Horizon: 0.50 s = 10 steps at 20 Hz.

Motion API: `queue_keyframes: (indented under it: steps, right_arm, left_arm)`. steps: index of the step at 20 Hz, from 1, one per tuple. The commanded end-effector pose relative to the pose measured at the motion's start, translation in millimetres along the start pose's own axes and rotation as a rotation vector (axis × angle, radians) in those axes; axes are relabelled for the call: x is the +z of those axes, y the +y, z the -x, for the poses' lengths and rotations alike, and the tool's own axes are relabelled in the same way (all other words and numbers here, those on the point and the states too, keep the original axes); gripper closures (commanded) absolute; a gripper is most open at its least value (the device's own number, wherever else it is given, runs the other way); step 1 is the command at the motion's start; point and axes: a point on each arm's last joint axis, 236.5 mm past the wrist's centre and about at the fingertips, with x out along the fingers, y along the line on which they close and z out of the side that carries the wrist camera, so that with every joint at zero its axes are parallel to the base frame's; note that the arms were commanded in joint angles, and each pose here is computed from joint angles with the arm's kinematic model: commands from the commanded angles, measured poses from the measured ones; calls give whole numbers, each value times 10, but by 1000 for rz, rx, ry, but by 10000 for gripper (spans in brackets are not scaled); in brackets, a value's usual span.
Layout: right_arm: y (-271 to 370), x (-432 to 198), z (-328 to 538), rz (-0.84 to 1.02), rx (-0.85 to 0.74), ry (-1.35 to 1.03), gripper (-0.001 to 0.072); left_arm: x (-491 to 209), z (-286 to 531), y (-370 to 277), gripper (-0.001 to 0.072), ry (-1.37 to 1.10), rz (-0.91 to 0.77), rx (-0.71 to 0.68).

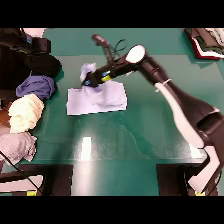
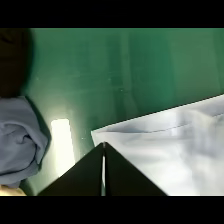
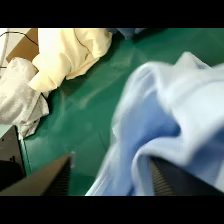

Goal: Fold the shirts.

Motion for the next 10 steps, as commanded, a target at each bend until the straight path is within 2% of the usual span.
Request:
queue_keyframes:
  steps: [1, 4, 7, 10]
  right_arm:
    - [214, -6, -507, 50, 57, -13, 110]
    - [153, -145, -232, 49, 38, 54, 122]
    - [-499, -593, 404, -27, -123, 202, 122]
    - [-1221, -960, 1056, -225, -283, 221, 121]
  left_arm:
    - [-58, 61, 33, 682, 20, 0, 7]
    - [-127, 65, 32, 683, 49, -26, 6]
    - [-136, 66, 30, 683, 52, -26, 5]
    - [-130, 60, -39, 682, 50, -19, -24]
